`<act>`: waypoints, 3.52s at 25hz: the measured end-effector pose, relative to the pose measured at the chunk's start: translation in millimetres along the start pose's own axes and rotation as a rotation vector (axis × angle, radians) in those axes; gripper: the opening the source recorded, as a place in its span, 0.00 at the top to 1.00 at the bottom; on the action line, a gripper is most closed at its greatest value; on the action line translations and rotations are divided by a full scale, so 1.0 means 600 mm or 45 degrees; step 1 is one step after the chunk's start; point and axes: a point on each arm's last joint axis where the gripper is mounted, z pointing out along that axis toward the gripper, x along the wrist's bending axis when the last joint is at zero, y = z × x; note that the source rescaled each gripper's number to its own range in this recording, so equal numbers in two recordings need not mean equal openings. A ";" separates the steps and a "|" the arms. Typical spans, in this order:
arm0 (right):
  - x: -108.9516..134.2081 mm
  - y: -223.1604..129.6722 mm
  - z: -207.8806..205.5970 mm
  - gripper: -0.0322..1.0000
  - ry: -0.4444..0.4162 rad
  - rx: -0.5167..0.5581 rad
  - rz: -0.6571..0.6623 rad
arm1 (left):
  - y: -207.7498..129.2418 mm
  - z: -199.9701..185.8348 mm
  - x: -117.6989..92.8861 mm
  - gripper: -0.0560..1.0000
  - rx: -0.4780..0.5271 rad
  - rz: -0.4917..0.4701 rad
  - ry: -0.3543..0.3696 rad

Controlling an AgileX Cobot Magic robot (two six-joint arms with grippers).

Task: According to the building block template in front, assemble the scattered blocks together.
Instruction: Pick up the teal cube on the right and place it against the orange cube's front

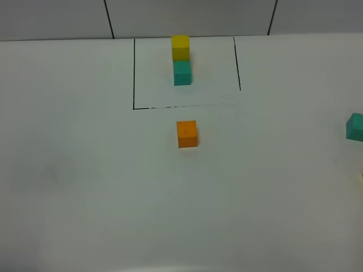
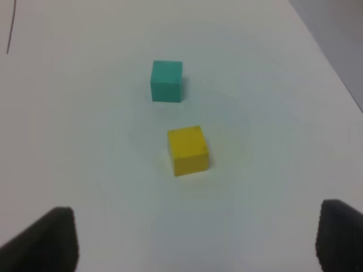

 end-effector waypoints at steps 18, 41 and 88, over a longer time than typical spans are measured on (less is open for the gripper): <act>0.000 0.000 0.000 0.22 0.000 0.000 0.000 | 0.000 0.001 0.000 0.22 0.005 0.000 0.000; 0.000 0.000 0.000 0.22 0.000 0.000 0.000 | 0.001 0.001 -0.001 0.23 0.001 -0.042 0.062; 0.024 0.158 0.365 0.00 0.029 0.889 -0.182 | 0.001 0.001 -0.001 0.23 0.001 -0.042 0.062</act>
